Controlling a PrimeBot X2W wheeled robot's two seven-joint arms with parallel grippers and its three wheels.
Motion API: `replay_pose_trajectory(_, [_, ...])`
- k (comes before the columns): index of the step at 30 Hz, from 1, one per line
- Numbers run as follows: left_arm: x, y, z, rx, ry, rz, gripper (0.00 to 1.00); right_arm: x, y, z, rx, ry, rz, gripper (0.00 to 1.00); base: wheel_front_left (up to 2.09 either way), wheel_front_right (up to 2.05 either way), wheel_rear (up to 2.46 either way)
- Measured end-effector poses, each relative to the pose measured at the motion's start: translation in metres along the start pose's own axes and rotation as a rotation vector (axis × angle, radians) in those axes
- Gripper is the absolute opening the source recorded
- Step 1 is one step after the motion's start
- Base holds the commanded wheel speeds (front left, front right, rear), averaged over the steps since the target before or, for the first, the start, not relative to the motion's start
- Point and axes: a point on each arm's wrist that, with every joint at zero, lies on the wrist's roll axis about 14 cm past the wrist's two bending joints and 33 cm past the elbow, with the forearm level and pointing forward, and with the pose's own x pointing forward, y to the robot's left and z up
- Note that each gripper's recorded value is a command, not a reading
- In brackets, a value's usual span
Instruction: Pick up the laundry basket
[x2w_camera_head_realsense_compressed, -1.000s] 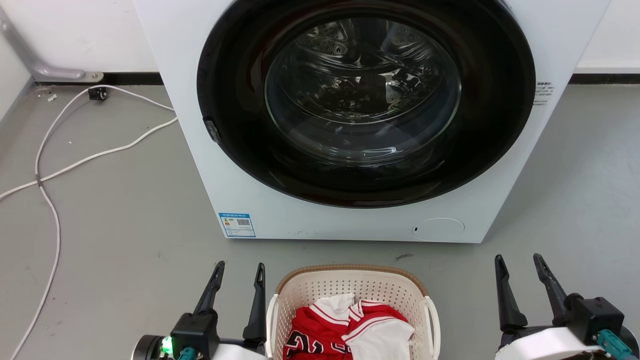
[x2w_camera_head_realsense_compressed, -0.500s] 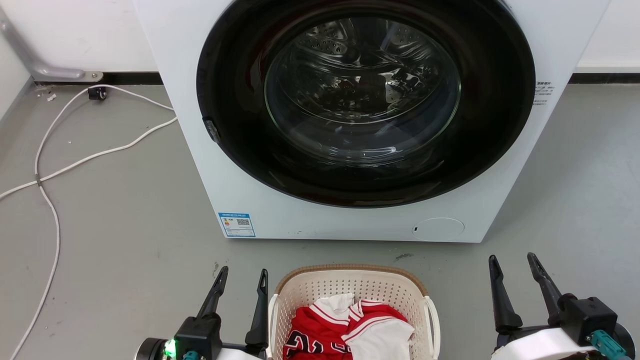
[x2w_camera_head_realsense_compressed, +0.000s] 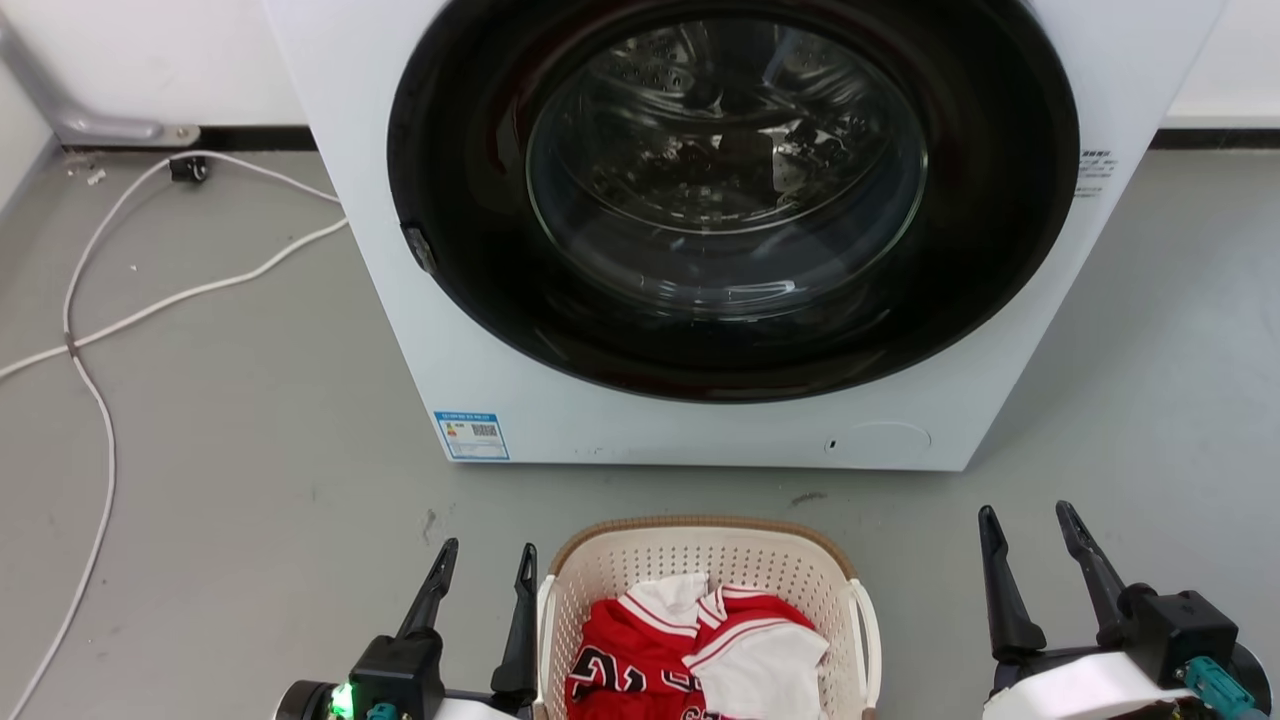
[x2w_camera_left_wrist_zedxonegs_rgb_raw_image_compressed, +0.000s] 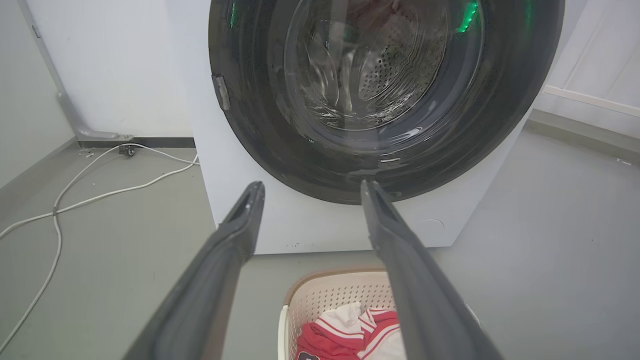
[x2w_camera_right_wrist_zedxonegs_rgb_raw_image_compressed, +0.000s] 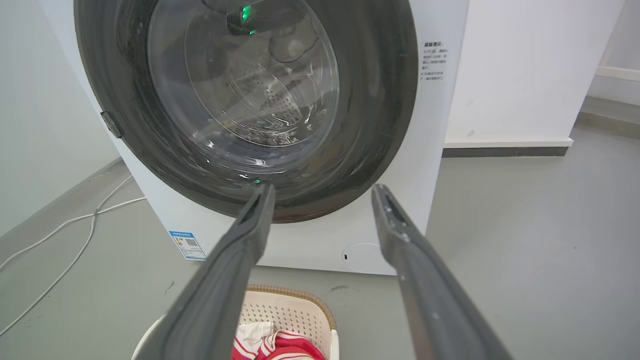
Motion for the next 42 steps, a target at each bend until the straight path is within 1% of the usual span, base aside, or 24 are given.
replay_pose_trajectory(4, [0.006, 0.004, -0.010, -0.009, 0.031, 0.008, 1.00, 0.007, -0.002, -0.008, 0.000, 0.025, -0.005, 1.00, 0.00, 0.00, 0.00])
replay_pose_trajectory(6, [0.015, 0.005, -0.015, -0.011, 0.042, 0.003, 1.00, 0.012, -0.006, -0.019, 0.001, 0.056, -0.015, 1.00, 0.00, 0.00, 0.00])
replay_pose_trajectory(7, [0.024, 0.008, -0.022, -0.014, 0.062, 0.000, 1.00, 0.020, -0.007, -0.028, 0.003, 0.083, -0.016, 1.00, 0.00, 0.00, 0.00])
replay_pose_trajectory(9, [0.035, 0.013, -0.031, -0.008, 0.082, 0.003, 1.00, 0.031, -0.007, -0.035, -0.004, 0.099, -0.011, 1.00, 0.00, 0.00, 0.00])
replay_pose_trajectory(12, [0.057, 0.023, -0.055, 0.002, 0.141, 0.002, 1.00, 0.046, -0.011, -0.065, -0.013, 0.179, -0.013, 1.00, 0.00, 0.00, 0.00])
replay_pose_trajectory(15, [0.066, 0.027, -0.085, -0.017, 0.220, -0.011, 1.00, 0.054, -0.014, -0.092, 0.002, 0.252, -0.021, 1.00, 0.00, 0.00, 0.00])
replay_pose_trajectory(20, [0.079, 0.030, -0.137, -0.004, 0.357, -0.048, 1.00, 0.064, -0.011, -0.144, -0.005, 0.391, 0.002, 1.00, 0.00, 0.00, 0.00])
replay_pose_trajectory(21, [0.082, 0.032, -0.146, 0.003, 0.380, -0.055, 1.00, 0.066, -0.011, -0.154, -0.002, 0.417, 0.002, 1.00, 0.00, 0.00, 0.00])
replay_pose_trajectory(24, [0.090, 0.041, -0.174, 0.068, 0.452, -0.089, 1.00, 0.071, -0.012, -0.186, 0.022, 0.509, -0.003, 1.00, 0.00, 0.00, 0.00])
replay_pose_trajectory(26, [0.094, 0.046, -0.192, 0.074, 0.495, -0.092, 1.00, 0.072, -0.012, -0.208, 0.019, 0.578, 0.004, 1.00, 0.00, 0.00, 0.00])
replay_pose_trajectory(31, [0.096, 0.052, -0.236, 0.061, 0.614, -0.102, 1.00, 0.071, -0.017, -0.254, 0.027, 0.724, -0.007, 1.00, 0.00, 0.00, 0.00])
replay_pose_trajectory(36, [0.093, 0.058, -0.268, 0.050, 0.709, -0.106, 1.00, 0.062, -0.018, -0.291, 0.026, 0.857, -0.008, 1.00, 0.00, 0.00, 0.00])
replay_pose_trajectory(42, [0.077, 0.056, -0.298, 0.025, 0.832, -0.116, 1.00, 0.058, -0.017, -0.313, 0.026, 0.949, -0.003, 1.00, 0.00, 0.00, 0.00])
